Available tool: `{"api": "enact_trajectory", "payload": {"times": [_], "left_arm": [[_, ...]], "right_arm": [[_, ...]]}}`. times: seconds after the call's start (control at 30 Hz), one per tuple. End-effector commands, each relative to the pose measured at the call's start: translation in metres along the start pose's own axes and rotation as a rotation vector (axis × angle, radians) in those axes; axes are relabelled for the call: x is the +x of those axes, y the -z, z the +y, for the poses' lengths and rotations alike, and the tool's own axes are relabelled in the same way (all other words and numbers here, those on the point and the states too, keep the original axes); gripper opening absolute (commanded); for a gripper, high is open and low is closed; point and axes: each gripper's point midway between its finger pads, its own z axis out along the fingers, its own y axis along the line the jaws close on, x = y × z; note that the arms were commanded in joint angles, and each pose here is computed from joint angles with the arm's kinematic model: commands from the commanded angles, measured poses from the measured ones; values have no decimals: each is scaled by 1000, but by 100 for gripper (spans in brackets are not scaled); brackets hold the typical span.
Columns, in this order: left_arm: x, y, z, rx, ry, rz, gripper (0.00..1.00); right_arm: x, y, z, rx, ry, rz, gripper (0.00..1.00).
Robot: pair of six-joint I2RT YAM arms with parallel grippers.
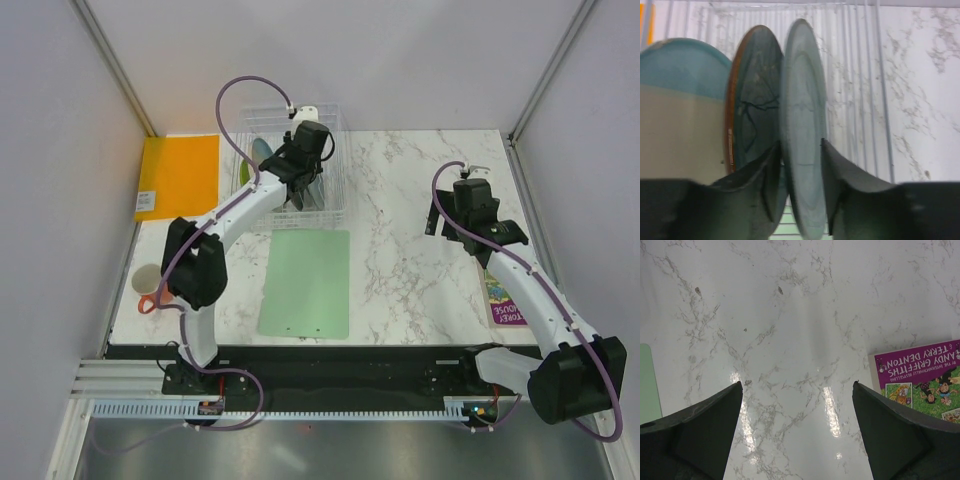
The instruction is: Unload the plates from the dish rack
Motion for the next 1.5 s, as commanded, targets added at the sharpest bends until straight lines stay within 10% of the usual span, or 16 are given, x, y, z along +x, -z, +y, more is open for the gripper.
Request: {"api": "enact_trajectory", "payload": {"times": [0.0,0.13,0.3,0.6,1.2,1.47], "left_arm": [[-26,-3,0,-68,29,-89,36],[-20,-11,2,-108,18,-88,34],[-9,-20,3,-140,3,-75,2],[-2,-26,3,-264,-141,-96,2],[-149,79,-11,-309,-231,-378,2],[-174,154,-26,2,-125,-401,2]], "right_arm": [[-3,-2,-4,19,2,-25,98],[0,-5,-5,25,10,-14,98],[3,-7,-8,33,16,-7,98],[4,-7,-6,21,6,-3,98],[-3,8,6,-57,-35,-24,98],[-30,24,29,-180,-69,-78,98]]}}
